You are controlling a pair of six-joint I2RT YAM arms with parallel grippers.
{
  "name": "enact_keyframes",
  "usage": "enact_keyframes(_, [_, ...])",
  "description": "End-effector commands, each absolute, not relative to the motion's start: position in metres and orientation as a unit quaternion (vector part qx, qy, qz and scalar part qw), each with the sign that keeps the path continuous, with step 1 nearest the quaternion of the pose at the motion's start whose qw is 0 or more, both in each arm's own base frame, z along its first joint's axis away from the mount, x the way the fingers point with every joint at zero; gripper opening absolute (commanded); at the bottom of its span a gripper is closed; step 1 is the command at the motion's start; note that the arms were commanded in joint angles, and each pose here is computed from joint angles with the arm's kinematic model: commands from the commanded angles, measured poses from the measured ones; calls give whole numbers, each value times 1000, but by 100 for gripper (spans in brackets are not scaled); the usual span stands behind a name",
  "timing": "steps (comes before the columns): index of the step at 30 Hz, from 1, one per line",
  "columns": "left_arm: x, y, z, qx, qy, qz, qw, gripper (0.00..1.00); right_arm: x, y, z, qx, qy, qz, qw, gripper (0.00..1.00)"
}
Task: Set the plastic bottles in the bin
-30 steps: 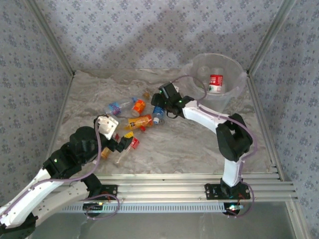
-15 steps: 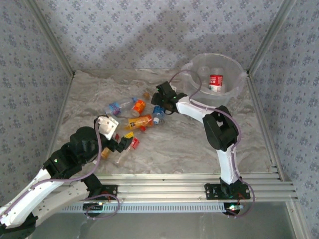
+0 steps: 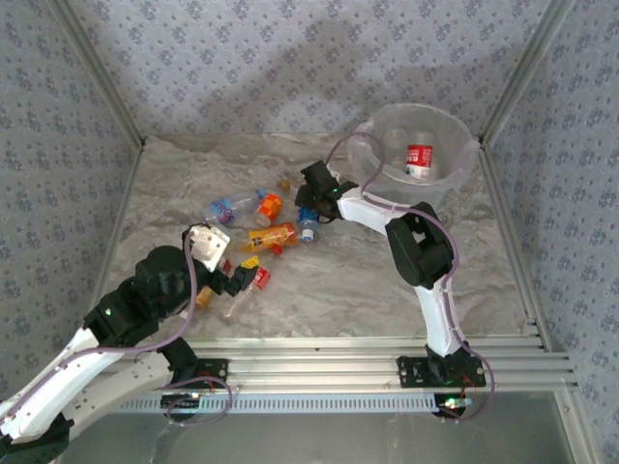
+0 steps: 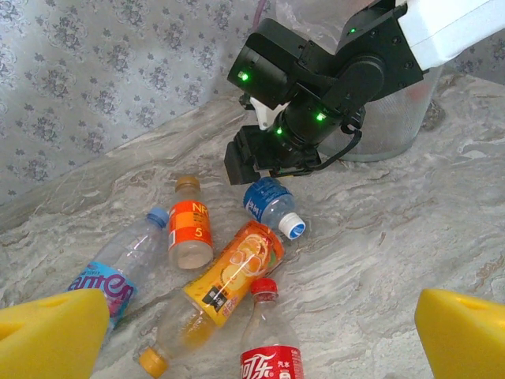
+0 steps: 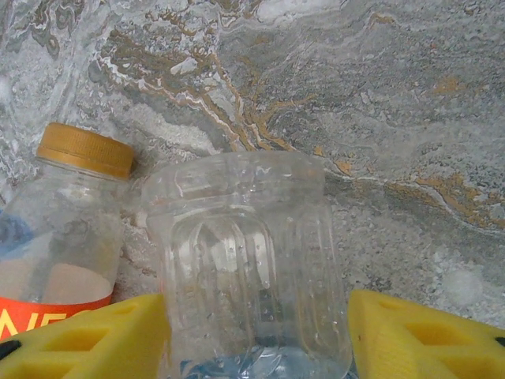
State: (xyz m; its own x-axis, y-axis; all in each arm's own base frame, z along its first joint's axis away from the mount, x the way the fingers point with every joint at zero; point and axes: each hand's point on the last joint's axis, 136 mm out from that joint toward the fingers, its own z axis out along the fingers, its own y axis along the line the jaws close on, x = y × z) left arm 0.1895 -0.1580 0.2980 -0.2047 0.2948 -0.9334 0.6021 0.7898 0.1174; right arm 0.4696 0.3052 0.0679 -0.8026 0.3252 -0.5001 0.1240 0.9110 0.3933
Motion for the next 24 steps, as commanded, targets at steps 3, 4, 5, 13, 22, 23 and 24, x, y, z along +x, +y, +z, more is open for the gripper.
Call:
enact_keyframes(3, [191,-156,302,282,763,-140,565,100,466,300,60,122,941,160,270,58])
enact_keyframes(4, [191,-156,302,281,762,-140,565,100,466,300,63,119,941,159,275,57])
enact_keyframes(5, [191,-155,302,281,762,-140,566,100,466,300,67,116,940,157,280,56])
enact_keyframes(13, [191,-156,302,281,762,-142,566,100,464,301,126,51,929,119,346,54])
enact_keyframes(22, [192,-157,303,280,761,-147,567,100,452,303,193,-29,903,59,424,53])
enact_keyframes(23, [192,-157,303,280,760,-148,567,100,450,304,201,-36,899,55,432,53])
enact_keyframes(24, [191,-158,304,281,759,-151,567,100,447,305,210,-43,895,53,442,53])
